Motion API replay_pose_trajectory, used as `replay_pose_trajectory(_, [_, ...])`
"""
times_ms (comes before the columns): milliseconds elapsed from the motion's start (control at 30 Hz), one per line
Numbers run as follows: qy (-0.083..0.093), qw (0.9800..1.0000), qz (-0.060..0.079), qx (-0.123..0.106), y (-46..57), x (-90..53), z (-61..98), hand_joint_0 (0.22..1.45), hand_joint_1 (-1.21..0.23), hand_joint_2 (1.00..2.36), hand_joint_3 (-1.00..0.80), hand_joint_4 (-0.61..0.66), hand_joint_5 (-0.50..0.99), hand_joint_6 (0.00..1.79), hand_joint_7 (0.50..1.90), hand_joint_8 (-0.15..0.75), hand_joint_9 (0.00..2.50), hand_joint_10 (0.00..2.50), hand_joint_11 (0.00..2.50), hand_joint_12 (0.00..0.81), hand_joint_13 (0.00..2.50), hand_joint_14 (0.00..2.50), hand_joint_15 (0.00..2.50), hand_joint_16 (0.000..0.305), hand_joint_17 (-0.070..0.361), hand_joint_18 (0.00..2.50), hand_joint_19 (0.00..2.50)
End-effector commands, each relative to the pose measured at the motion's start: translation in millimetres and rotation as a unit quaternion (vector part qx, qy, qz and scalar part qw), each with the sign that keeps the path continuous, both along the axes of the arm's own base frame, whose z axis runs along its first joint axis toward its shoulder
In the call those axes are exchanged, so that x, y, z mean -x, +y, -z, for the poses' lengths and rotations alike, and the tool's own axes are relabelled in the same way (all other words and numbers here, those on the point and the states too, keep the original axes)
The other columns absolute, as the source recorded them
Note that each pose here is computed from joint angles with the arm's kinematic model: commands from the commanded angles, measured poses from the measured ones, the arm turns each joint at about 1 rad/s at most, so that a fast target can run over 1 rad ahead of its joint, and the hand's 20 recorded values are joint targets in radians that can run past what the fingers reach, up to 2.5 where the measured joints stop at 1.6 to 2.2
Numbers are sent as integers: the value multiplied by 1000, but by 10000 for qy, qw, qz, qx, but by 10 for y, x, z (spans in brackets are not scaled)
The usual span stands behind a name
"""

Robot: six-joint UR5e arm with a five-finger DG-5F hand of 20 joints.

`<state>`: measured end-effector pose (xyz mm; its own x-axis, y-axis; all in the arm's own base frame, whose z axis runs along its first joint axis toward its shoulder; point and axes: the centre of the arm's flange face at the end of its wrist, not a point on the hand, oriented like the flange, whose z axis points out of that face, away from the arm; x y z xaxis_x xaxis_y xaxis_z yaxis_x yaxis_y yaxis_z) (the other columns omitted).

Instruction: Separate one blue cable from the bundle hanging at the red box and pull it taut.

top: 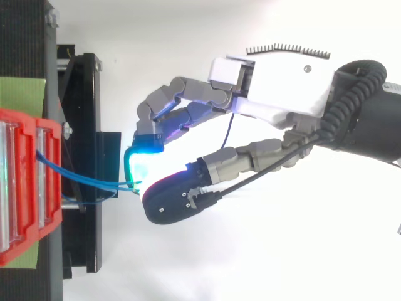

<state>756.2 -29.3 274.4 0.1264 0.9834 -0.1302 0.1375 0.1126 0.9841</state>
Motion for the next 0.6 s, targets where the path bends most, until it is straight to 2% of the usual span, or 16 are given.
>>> replay_pose_trajectory(0, [-3, 10000, -1, -2, 2, -1, 2, 671, -803, 1004, -453, 120, -216, 929, 987, 264, 711, 14, 458, 265, 545, 6, 159, 32, 72, 426, 240])
replay_pose_trajectory(67, [-2, 10000, -2, 5, 2, -1, 2, 657, -784, 1000, -500, 119, -216, 928, 975, 262, 713, 14, 465, 265, 546, 6, 152, 32, 72, 427, 247])
replay_pose_trajectory(300, [-3, 10000, -9, -2, 13, -2, 2, 574, -620, 1000, -500, 129, -212, 922, 973, 266, 736, 14, 475, 267, 554, 6, 156, 33, 74, 436, 252])
replay_pose_trajectory(433, [5, 10000, -1, 0, 12, 0, 3, 569, -667, 1000, -500, 130, -208, 919, 973, 273, 752, 15, 482, 270, 565, 6, 158, 33, 74, 441, 252])
replay_pose_trajectory(533, [-3, 10000, -1, -1, 12, -2, 2, 646, -708, 1000, -495, 113, -203, 918, 1022, 273, 774, 15, 500, 266, 580, 7, 168, 32, 72, 444, 254])
replay_pose_trajectory(567, [-3, 10000, -1, -1, 12, -2, 2, 656, -720, 1005, -434, 92, -204, 920, 1047, 273, 782, 15, 505, 266, 586, 7, 176, 32, 72, 445, 253])
